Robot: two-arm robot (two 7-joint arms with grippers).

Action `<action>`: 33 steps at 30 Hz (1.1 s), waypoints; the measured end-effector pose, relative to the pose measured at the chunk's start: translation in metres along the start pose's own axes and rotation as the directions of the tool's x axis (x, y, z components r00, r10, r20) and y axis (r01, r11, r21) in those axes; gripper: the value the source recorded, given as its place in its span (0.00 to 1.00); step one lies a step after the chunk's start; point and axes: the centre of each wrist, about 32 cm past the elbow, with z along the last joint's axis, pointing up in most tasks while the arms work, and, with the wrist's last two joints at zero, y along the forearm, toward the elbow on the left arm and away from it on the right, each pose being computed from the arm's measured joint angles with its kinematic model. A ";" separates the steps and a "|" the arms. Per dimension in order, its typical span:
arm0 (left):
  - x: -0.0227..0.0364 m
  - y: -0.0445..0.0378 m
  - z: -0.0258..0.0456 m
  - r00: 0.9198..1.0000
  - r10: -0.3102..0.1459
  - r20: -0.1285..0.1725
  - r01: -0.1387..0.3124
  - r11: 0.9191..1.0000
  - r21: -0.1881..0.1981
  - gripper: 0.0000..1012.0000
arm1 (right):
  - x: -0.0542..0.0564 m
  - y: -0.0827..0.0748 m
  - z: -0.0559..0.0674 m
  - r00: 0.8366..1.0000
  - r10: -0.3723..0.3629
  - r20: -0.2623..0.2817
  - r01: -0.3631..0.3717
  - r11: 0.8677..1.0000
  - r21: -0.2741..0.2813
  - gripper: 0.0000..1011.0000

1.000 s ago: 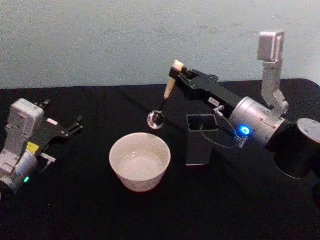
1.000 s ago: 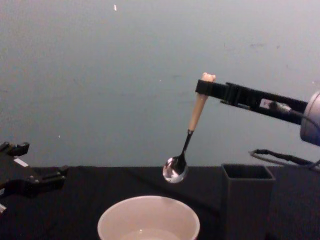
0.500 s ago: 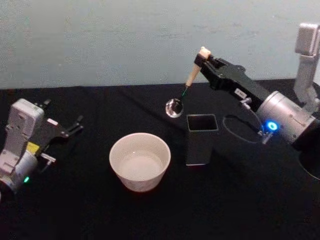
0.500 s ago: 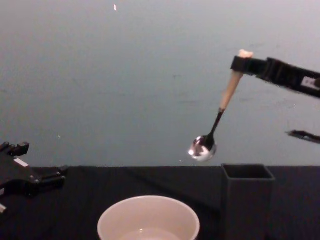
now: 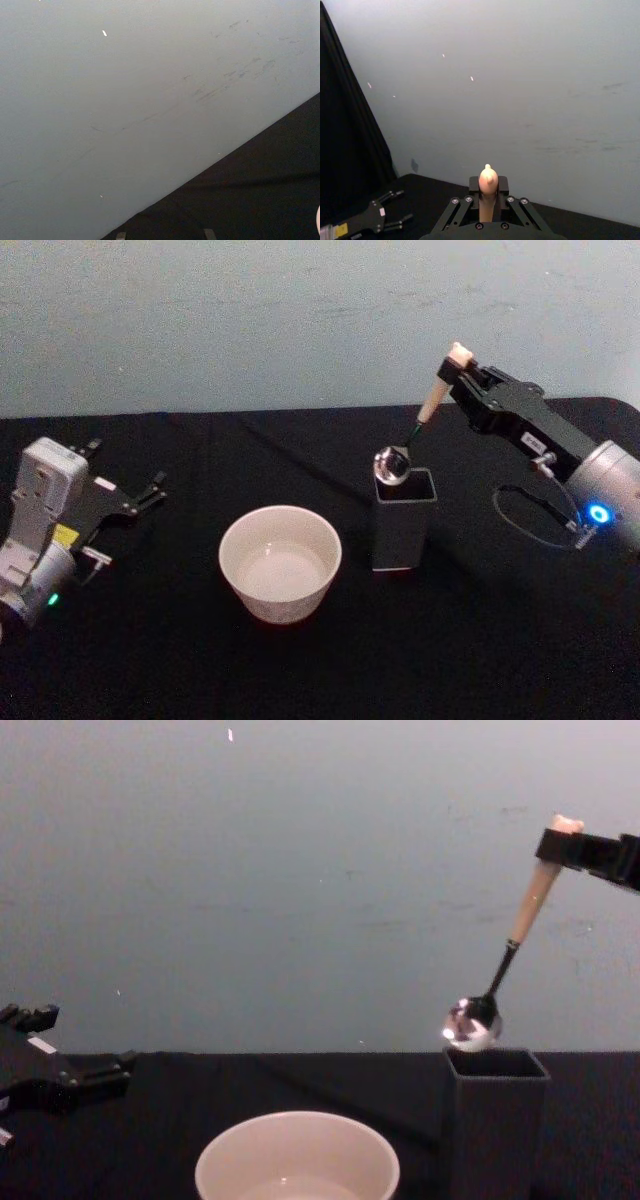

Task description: Pick up the stirring spoon with one hand, stir inside the cup, then place it back in its original position.

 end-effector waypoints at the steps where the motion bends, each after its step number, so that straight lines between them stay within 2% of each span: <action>1: 0.0000 0.0000 0.0000 1.000 0.000 0.000 0.000 1.000 0.000 0.99 | 0.001 -0.003 0.000 1.000 -0.006 0.003 0.006 1.000 -0.003 0.21; 12: 0.0000 0.0000 0.0000 1.000 0.000 0.000 0.000 1.000 0.000 0.99 | 0.003 -0.012 -0.004 0.999 -0.031 0.011 0.031 0.999 -0.027 0.21; 33: 0.0000 0.0000 0.0000 1.000 0.000 0.000 0.000 1.000 0.000 0.99 | 0.013 -0.006 -0.032 0.998 -0.068 -0.001 0.068 0.990 -0.124 0.21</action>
